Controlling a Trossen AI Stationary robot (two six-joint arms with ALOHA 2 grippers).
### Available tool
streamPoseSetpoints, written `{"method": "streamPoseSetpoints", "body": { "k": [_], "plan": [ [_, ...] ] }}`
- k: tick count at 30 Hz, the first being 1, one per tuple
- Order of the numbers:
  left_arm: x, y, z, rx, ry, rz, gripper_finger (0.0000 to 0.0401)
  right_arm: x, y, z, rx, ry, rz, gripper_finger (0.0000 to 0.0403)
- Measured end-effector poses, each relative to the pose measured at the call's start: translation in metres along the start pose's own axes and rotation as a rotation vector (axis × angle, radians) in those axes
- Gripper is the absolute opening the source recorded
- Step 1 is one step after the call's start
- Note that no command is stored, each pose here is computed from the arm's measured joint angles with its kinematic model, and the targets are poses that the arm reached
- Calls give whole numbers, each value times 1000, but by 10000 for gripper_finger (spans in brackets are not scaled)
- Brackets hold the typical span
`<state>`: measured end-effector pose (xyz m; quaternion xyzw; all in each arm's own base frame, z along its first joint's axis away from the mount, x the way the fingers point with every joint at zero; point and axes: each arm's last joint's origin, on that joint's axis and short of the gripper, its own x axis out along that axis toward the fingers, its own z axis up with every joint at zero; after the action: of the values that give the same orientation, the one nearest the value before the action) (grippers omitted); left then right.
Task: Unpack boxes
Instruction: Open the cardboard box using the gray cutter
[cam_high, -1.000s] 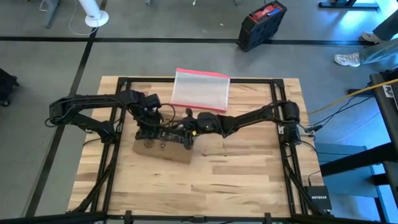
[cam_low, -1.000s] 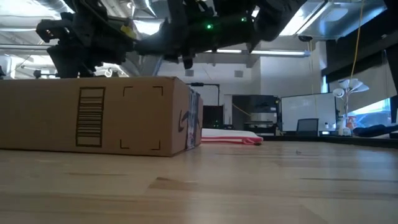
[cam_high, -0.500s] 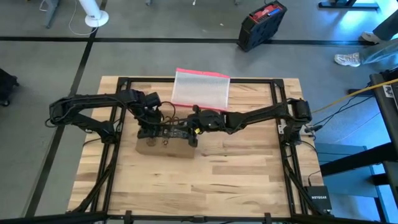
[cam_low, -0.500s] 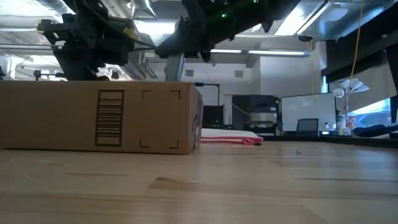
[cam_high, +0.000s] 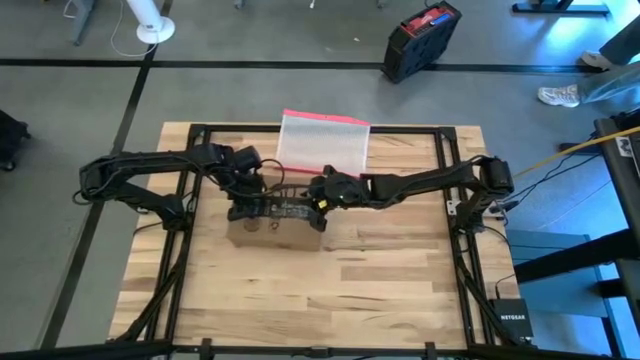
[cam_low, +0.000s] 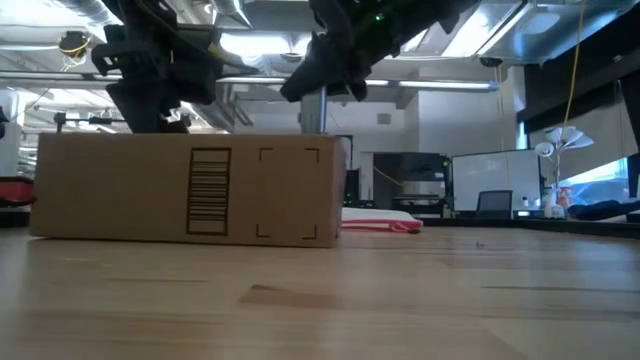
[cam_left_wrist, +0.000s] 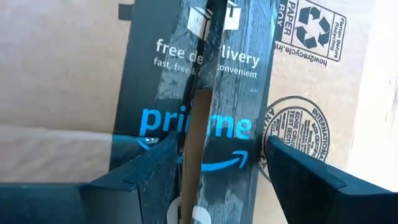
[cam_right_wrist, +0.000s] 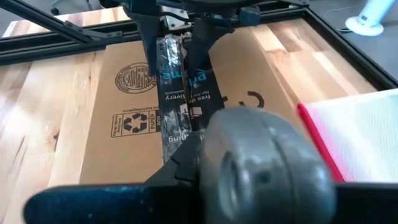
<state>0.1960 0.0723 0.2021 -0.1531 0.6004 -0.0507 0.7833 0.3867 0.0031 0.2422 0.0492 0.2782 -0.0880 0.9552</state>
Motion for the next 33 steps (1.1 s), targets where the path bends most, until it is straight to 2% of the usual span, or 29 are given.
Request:
{"method": "streamPoseSetpoints", "body": {
  "k": [6,10,16,21,28,33],
  "plan": [
    [0,0,1,-2,-5,2,235,-17,-2,8,4,-17,-11,60],
    [0,0,-5,-29,48,9,235,-34,-6,10,-3,18,-43,60],
    [0,0,-5,-30,45,15,235,-48,-11,8,-11,79,-74,60],
    [0,0,-4,-55,41,13,235,-48,-9,15,3,16,-49,60],
    [-20,-5,8,-60,-21,27,235,-52,-9,14,84,44,-13,61],
    [-44,-12,19,-36,-116,48,235,-71,-11,8,203,164,14,60]
  ]
}}
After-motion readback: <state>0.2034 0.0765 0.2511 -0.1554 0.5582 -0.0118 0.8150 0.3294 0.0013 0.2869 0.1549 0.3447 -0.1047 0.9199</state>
